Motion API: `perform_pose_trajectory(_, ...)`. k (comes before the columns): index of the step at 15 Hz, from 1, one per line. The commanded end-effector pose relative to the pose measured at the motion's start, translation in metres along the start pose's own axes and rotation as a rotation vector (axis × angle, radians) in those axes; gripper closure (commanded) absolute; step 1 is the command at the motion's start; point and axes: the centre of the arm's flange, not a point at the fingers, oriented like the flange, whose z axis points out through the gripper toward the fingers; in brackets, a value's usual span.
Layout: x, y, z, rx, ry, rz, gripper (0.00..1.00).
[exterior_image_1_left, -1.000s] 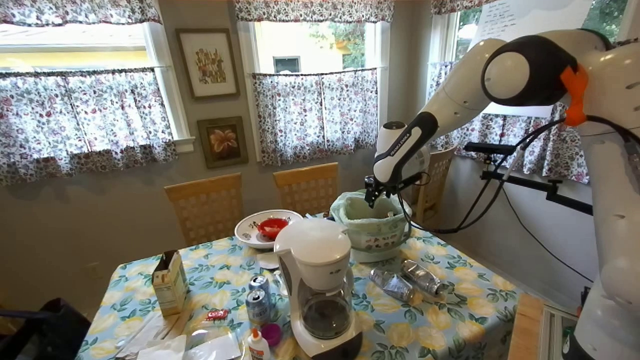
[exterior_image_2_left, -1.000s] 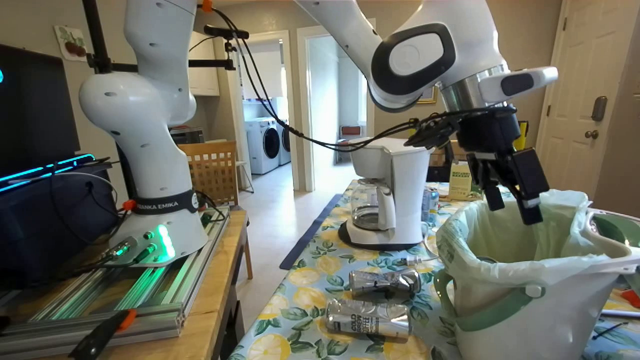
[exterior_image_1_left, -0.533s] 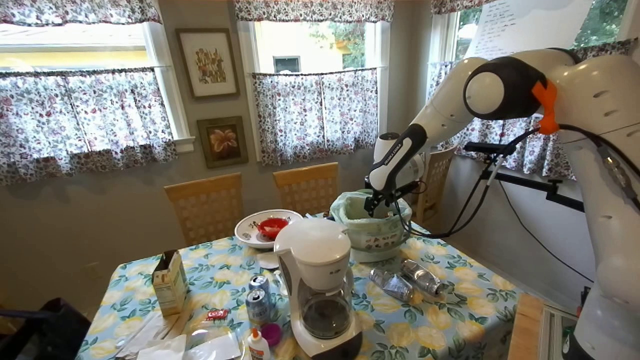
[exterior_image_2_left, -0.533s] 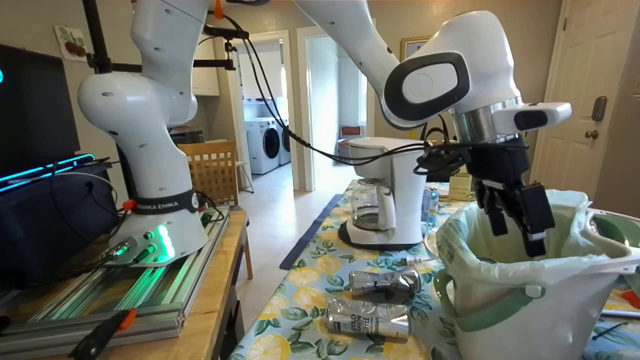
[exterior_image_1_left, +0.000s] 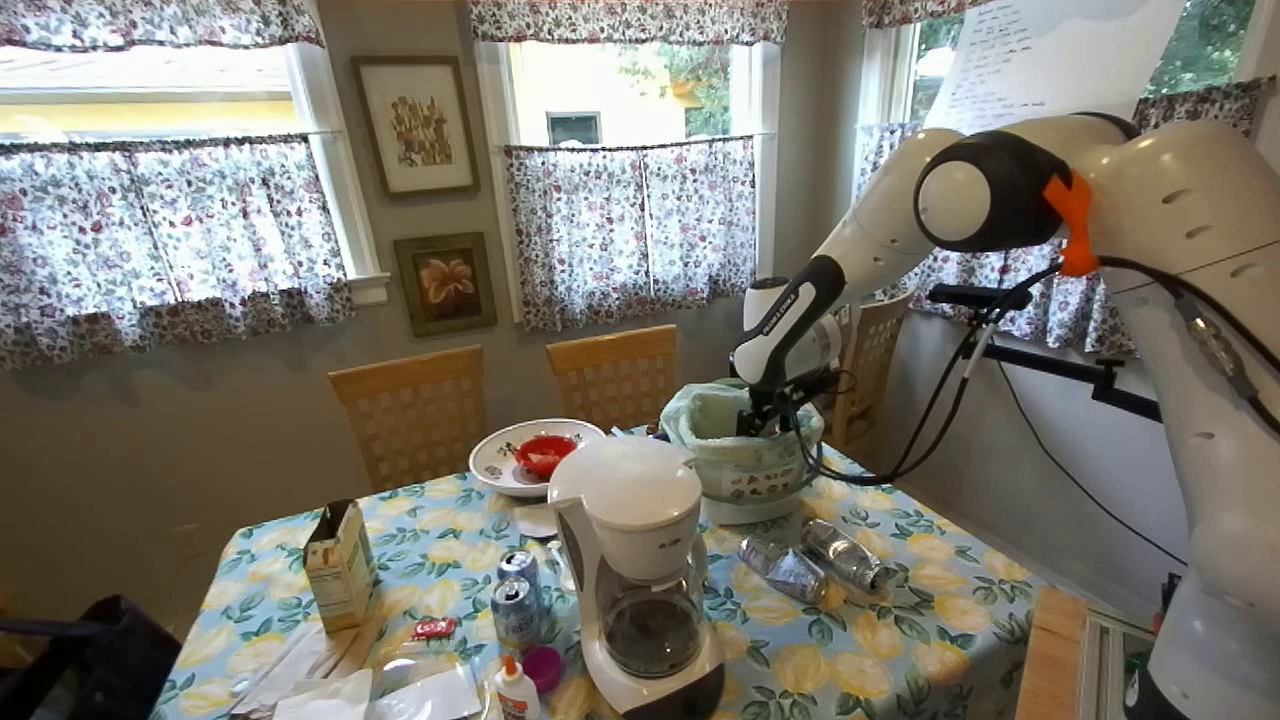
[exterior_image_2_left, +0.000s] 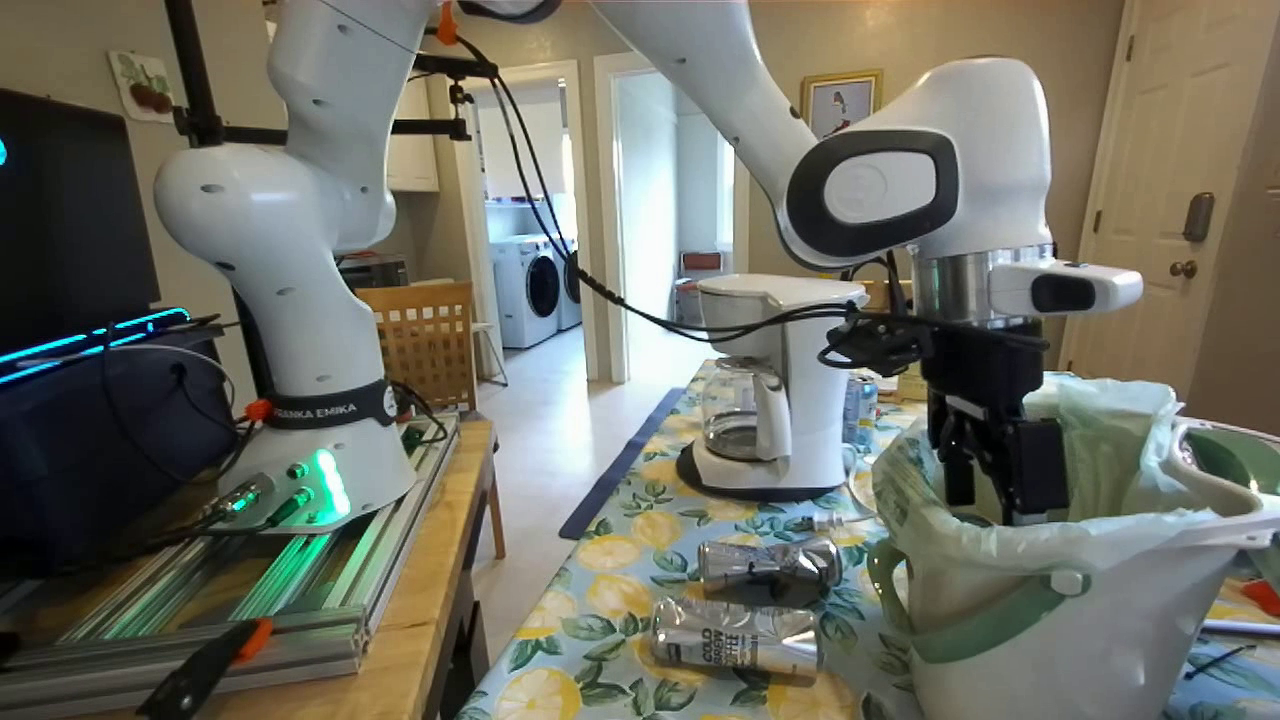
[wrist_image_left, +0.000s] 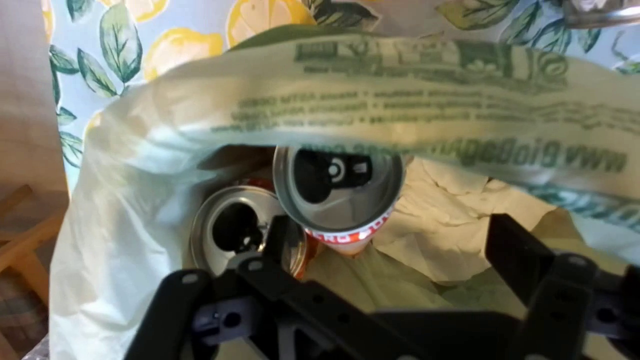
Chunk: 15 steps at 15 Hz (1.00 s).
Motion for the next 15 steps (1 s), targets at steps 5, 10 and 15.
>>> perform_pose_trajectory(5, 0.014, 0.005, 0.013, 0.004, -0.109, -0.004, 0.26)
perform_pose_trajectory(10, 0.015, 0.007, 0.000, 0.000, -0.060, -0.002, 0.62)
perform_pose_trajectory(15, 0.019, 0.007, -0.026, 0.012, -0.014, -0.002, 0.97)
